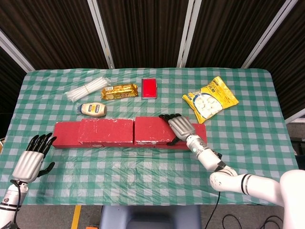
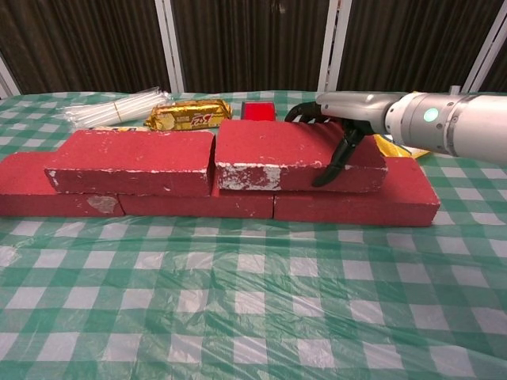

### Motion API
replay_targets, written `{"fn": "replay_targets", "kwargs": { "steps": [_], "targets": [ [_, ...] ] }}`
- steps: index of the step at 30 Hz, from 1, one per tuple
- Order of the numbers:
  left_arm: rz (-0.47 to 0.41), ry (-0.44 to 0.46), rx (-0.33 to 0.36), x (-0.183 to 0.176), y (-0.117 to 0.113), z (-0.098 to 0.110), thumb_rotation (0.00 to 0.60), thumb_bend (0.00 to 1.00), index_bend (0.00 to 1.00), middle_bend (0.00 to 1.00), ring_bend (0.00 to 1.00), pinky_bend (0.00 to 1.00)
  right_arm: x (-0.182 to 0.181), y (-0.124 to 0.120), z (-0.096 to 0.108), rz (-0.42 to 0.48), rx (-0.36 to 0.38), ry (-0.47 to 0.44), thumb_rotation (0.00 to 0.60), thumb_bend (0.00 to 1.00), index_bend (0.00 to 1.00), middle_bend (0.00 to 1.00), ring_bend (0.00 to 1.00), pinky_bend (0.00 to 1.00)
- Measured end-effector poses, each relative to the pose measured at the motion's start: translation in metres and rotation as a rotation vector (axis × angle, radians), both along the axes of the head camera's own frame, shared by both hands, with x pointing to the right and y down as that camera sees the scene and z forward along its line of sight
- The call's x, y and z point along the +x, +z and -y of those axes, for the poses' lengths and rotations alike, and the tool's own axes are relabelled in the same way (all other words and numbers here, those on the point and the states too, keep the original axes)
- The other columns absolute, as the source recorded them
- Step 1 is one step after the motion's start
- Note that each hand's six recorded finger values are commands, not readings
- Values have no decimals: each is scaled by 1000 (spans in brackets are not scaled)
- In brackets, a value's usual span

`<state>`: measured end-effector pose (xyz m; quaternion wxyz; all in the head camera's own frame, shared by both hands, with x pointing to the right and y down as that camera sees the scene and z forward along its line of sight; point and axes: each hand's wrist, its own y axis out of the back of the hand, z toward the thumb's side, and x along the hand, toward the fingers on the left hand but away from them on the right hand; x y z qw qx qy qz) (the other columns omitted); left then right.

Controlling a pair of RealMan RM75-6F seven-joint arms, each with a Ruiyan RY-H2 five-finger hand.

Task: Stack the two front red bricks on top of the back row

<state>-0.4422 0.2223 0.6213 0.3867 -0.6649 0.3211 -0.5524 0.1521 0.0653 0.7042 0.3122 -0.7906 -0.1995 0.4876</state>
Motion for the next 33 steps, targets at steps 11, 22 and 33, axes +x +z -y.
{"fn": "replay_targets", "kwargs": {
  "steps": [11, 22, 33],
  "targets": [
    [-2, -4, -6, -1, 1, 1, 600, 322, 0, 0, 0, 0, -4, 2, -4, -21, -11, -4, 600, 120, 439, 462, 370, 398],
    [-5, -11, -11, -2, 1, 2, 600, 324, 0, 0, 0, 0, -5, 2, -5, -45, -29, 2, 600, 120, 157, 234, 94, 226],
    [-7, -8, -14, -2, 1, 1, 600, 323, 0, 0, 0, 0, -6, 1, -6, -42, -33, 10, 600, 120, 11, 162, 40, 175]
  ]
}}
